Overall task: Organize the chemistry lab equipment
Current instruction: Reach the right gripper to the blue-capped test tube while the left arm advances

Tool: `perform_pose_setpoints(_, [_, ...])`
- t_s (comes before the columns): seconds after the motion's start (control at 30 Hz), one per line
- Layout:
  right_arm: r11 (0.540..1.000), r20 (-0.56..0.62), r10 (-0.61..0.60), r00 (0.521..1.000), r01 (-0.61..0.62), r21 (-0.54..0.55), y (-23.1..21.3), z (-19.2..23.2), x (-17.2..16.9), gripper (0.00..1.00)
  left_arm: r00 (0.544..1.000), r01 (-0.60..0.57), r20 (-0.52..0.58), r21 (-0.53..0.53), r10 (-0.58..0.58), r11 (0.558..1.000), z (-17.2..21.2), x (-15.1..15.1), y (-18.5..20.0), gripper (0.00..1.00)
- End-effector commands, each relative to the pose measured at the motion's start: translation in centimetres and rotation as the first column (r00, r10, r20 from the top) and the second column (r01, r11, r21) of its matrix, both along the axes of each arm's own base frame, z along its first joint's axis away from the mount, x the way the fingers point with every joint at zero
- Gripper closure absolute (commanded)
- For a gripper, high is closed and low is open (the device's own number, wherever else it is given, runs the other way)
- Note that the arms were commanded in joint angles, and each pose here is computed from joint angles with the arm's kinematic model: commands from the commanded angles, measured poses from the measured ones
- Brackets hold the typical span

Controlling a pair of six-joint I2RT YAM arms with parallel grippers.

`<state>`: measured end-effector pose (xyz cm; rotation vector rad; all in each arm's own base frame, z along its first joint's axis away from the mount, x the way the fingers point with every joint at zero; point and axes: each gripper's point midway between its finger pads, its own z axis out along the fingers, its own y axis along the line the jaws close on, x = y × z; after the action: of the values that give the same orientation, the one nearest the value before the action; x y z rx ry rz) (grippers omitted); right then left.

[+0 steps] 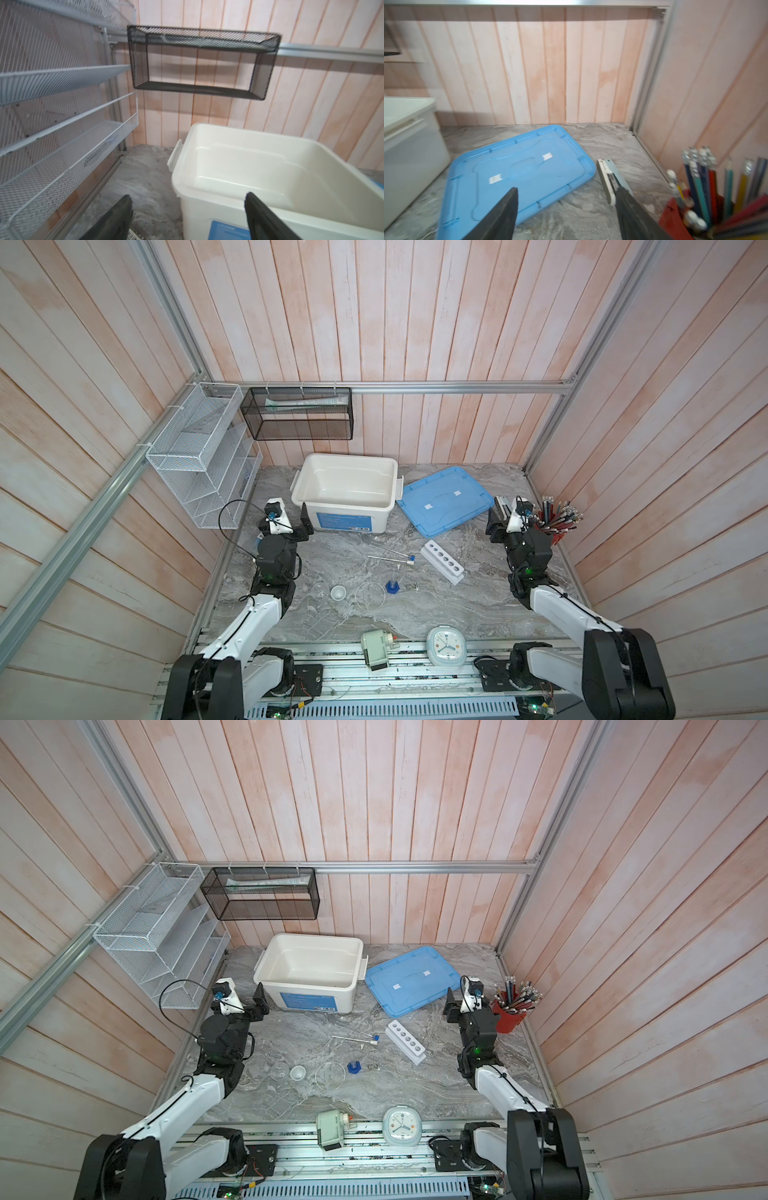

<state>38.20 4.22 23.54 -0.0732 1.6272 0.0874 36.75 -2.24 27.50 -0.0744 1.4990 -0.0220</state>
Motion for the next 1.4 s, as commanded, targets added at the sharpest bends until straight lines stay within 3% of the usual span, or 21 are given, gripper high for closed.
perform_pose_setpoints(0.0, [0.968, -0.211, 0.230, 0.950, -0.246, -0.051, 6.6, -1.9, -1.0, 0.29, 0.992, 0.107, -0.073, 0.006, -0.106, 0.994, 0.5, 0.0, -3.2, 0.15])
perform_pose_setpoints(0.1, [0.911, -0.313, 0.364, 0.877, -0.405, -0.076, 11.7, -2.6, -2.3, 0.35, 0.941, 0.281, -0.203, 0.019, -0.272, 0.959, 0.6, 0.8, -7.3, 0.16])
perform_pose_setpoints(0.27, [0.798, -0.438, 0.543, 0.717, -0.602, 0.003, 17.6, -4.6, -5.4, 0.45, 0.842, 0.457, -0.348, 0.054, -0.413, 0.888, -0.1, -0.1, -12.9, 0.17])
perform_pose_setpoints(0.5, [0.704, -0.569, 0.596, 0.566, -0.709, 0.032, 20.8, -9.2, -7.8, 0.59, 0.771, 0.566, -0.404, 0.079, -0.493, 0.820, 1.2, -4.0, -14.5, 0.17])
perform_pose_setpoints(0.57, [0.687, -0.600, 0.599, 0.530, -0.725, 0.046, 21.2, -10.2, -7.9, 0.61, 0.733, 0.611, -0.423, 0.063, -0.533, 0.789, 0.8, -5.7, -14.7, 0.18])
perform_pose_setpoints(0.83, [0.648, -0.651, 0.573, 0.498, -0.761, -0.011, 23.5, -12.3, -7.0, 0.66, 0.628, 0.694, -0.472, -0.022, -0.619, 0.720, -2.2, -9.9, -15.2, 0.18])
perform_pose_setpoints(1.1, [0.607, -0.691, 0.564, 0.452, -0.794, -0.024, 25.3, -14.8, -5.4, 0.71, 0.557, 0.736, -0.499, -0.073, -0.664, 0.673, -4.1, -11.2, -15.9, 0.18])
perform_pose_setpoints(1.37, [0.582, -0.741, 0.533, 0.410, -0.812, -0.031, 25.8, -17.6, -4.6, 0.72, 0.543, 0.739, -0.512, -0.085, -0.666, 0.668, -5.3, -11.1, -16.1, 0.18])
